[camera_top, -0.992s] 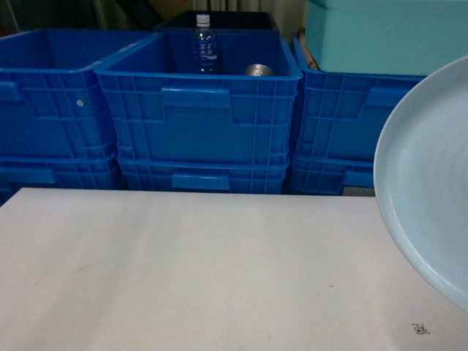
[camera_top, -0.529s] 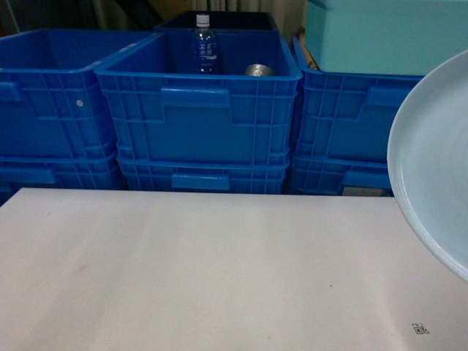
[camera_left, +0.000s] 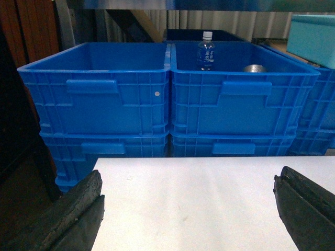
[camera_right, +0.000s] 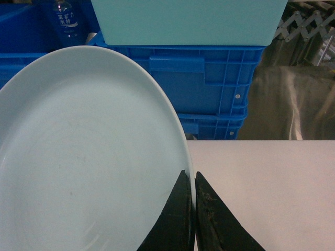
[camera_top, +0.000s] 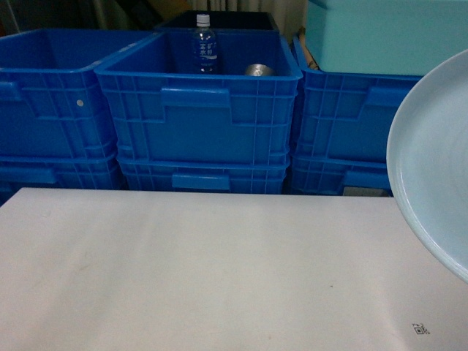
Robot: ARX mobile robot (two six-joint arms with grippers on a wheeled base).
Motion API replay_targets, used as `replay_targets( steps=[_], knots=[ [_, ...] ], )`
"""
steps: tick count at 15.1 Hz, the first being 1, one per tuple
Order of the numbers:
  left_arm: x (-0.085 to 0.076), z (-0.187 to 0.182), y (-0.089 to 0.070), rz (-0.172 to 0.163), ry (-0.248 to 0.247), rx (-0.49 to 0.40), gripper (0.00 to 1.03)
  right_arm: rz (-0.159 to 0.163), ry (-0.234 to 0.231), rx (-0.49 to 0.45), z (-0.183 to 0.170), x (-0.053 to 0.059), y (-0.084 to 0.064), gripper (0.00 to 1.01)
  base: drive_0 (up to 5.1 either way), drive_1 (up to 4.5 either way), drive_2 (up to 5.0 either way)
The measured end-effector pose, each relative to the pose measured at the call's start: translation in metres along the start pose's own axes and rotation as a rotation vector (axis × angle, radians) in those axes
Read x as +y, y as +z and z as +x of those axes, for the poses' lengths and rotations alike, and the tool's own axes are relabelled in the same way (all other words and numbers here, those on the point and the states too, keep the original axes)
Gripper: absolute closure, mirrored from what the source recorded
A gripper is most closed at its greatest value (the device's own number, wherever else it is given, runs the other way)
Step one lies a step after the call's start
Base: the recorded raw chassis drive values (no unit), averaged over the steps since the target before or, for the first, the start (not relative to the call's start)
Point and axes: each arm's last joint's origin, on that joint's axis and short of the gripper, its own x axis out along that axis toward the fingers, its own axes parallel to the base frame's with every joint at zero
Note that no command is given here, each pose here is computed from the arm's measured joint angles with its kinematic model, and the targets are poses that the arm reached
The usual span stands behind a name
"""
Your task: Place blue tray on left shelf second layer neatly
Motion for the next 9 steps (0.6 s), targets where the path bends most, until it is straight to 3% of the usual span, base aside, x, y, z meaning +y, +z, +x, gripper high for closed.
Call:
replay_targets(
  steps=[2,9],
  knots=[
    [0.0000,0.0000,0.0001,0.000,0.000,-0.001,0.05,0.000,0.000,0.000,0.0001,0.0000,0.0000,0.99,0.0,0.00,0.0],
    [-0.0001,0.0000,-0.0003,0.000,0.002,0.003,0.05,0.000,0.003,-0.001,0.0000,0.0001,0.0000,0.99,-2.0,-1.97,-2.0]
  ],
)
